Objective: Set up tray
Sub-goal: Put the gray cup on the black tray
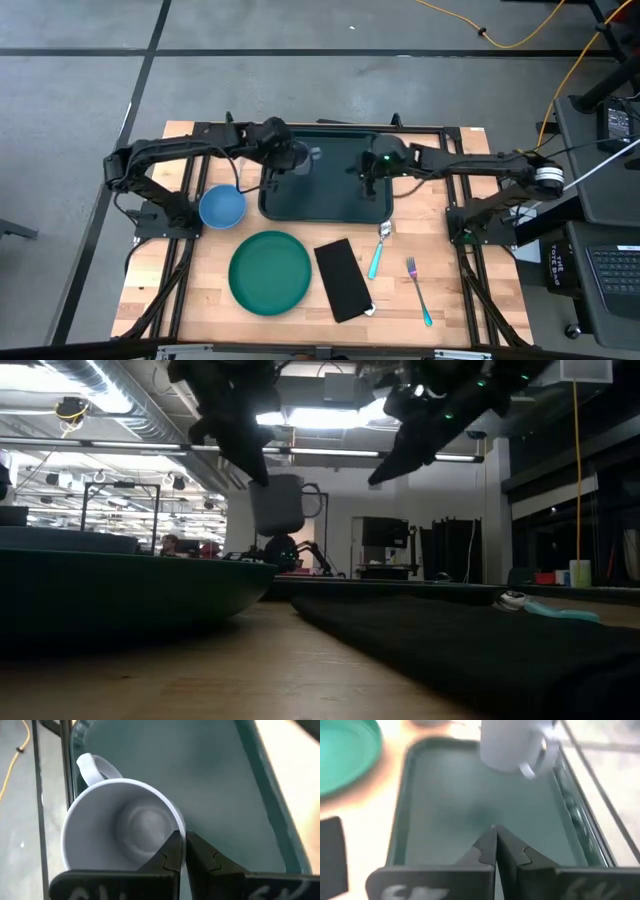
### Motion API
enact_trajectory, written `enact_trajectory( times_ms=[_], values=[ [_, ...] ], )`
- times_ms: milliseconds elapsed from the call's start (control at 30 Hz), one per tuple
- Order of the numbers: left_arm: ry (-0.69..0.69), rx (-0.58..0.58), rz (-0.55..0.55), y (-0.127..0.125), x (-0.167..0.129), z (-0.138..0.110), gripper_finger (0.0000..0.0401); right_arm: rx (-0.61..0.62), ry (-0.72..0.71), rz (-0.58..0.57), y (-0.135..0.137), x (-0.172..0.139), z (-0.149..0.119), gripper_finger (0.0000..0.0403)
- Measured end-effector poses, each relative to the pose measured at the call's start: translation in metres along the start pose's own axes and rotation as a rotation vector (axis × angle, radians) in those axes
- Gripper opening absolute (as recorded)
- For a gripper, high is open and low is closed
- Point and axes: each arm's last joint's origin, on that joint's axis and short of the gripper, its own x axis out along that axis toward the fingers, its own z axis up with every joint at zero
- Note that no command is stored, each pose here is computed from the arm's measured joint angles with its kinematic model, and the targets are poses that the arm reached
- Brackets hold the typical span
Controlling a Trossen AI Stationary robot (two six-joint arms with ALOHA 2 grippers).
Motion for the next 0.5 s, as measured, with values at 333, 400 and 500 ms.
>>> enact_trajectory(
  times_ms=[333, 400, 500],
  values=[
    [0.013, 0.136, -0.011, 0.023, 0.006, -0.019, 0.0002, -0.003, -0.065, -0.024, 0.003, 0.003, -0.042, 0.0005],
    [0.009, 0.107, -0.031, 0.029, 0.011, -0.024, 0.0002, 0.002, -0.073, -0.033, 0.002, 0.005, -0.046, 0.0009],
    [0.034, 0.086, -0.050, 0.039, 0.021, -0.035, 0.0002, 0.003, -0.128, -0.051, -0.001, 0.006, -0.043, 0.0012]
  ],
)
